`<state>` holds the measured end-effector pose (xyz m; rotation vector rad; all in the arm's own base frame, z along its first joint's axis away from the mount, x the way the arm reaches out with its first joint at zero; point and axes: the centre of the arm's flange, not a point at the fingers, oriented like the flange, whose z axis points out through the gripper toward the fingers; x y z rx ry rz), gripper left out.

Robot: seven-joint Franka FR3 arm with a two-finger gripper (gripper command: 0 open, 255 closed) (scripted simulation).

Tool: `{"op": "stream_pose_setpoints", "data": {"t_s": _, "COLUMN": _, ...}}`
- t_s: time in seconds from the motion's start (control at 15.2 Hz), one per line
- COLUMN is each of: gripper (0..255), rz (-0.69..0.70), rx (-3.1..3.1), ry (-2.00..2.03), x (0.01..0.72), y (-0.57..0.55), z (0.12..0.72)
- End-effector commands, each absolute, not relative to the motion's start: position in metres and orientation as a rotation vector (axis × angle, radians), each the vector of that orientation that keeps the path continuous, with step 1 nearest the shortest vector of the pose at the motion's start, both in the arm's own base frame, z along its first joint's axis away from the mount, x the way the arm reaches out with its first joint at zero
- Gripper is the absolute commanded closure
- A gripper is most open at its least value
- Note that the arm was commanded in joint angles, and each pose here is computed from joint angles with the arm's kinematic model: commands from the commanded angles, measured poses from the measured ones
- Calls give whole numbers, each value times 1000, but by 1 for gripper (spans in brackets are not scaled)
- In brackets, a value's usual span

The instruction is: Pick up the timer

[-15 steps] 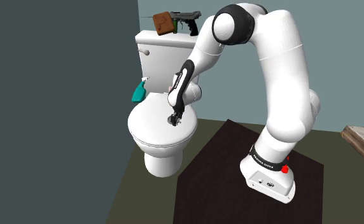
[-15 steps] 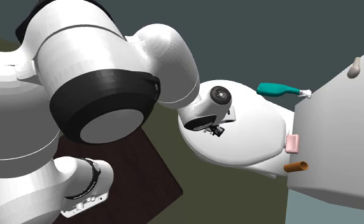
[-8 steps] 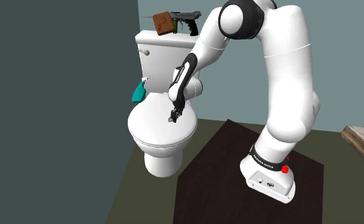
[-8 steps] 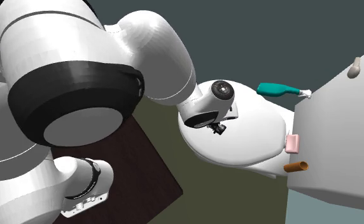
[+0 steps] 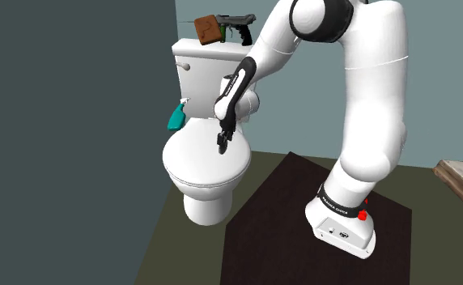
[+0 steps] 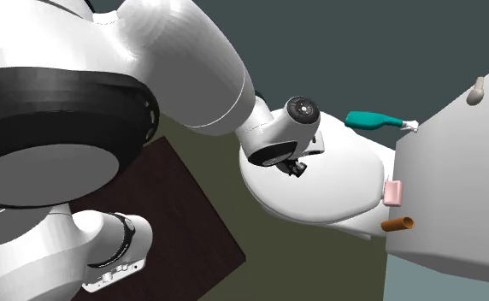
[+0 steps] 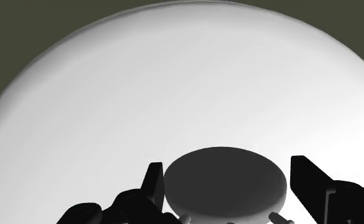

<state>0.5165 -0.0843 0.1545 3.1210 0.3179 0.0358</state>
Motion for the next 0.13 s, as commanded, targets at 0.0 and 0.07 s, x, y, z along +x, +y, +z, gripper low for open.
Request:
{"op": "stream_pose_setpoints", "data": {"t_s": 0.0, "gripper": 255, "rz": 35, "rx": 3121, "ry": 318, "x": 516, "y": -85, "z": 163}}
{"op": "stream_pose_setpoints", "data": {"t_s": 0.07, "gripper": 255, "rz": 35, "rx": 3121, "ry": 318, "x": 516, "y": -85, "z": 163}}
